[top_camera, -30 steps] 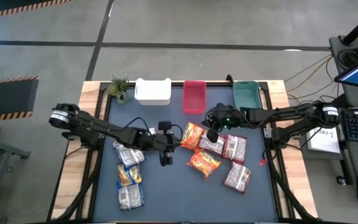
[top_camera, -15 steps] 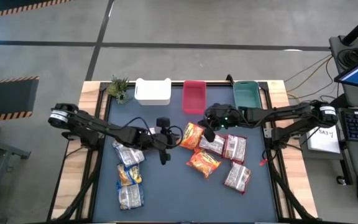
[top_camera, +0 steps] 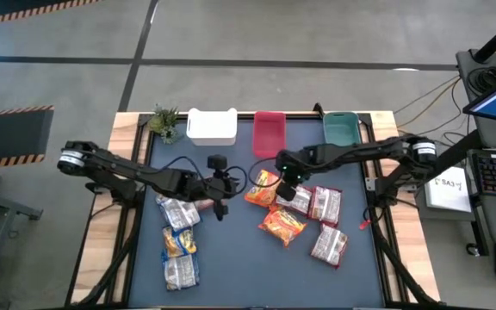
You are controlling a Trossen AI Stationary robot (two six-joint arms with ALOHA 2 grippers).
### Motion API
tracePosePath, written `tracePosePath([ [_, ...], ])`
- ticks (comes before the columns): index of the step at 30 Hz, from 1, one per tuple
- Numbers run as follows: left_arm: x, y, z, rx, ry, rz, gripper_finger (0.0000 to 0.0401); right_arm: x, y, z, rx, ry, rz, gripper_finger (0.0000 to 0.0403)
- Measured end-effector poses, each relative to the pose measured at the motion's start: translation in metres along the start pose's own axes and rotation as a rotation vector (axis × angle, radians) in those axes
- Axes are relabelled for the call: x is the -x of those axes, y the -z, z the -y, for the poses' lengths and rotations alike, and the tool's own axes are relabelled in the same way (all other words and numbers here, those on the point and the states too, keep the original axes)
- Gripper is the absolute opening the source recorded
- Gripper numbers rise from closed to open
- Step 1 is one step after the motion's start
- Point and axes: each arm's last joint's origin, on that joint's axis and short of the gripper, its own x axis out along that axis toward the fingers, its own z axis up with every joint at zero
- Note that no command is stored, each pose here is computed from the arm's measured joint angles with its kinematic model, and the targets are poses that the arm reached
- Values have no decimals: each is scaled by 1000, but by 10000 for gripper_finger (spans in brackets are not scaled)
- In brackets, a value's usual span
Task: Sort Maruchan noodles
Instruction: Put the top right orange noodle pack into the red bin
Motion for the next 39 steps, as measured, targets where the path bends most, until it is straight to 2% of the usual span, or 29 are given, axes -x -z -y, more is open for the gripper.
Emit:
tracePosePath([
  [7,9,7,-4,25,7,1,38,16,0,-2,-66,16,-41,9],
  [11,11,25,0,28,7,3,38,27,1,-1,-100,6,-16,9],
  [20,25,41,-5,114,-26,145,38,27,-14,23,-208,5,32,9],
  [22,28,40,-7,138,-29,173,38,25,-18,30,-253,-40,7,9],
  [26,37,33,-14,133,-35,222,38,31,-26,39,-335,-210,-40,9],
  [29,46,26,-21,153,-39,253,38,38,-31,36,-284,-263,-27,9],
  [32,49,27,-20,178,-8,235,38,43,-32,27,-162,-268,10,9],
  [35,50,29,-19,163,6,235,38,41,-28,15,-74,-189,45,9],
  [39,48,29,-17,161,12,226,38,39,-22,5,-54,-108,51,9],
])
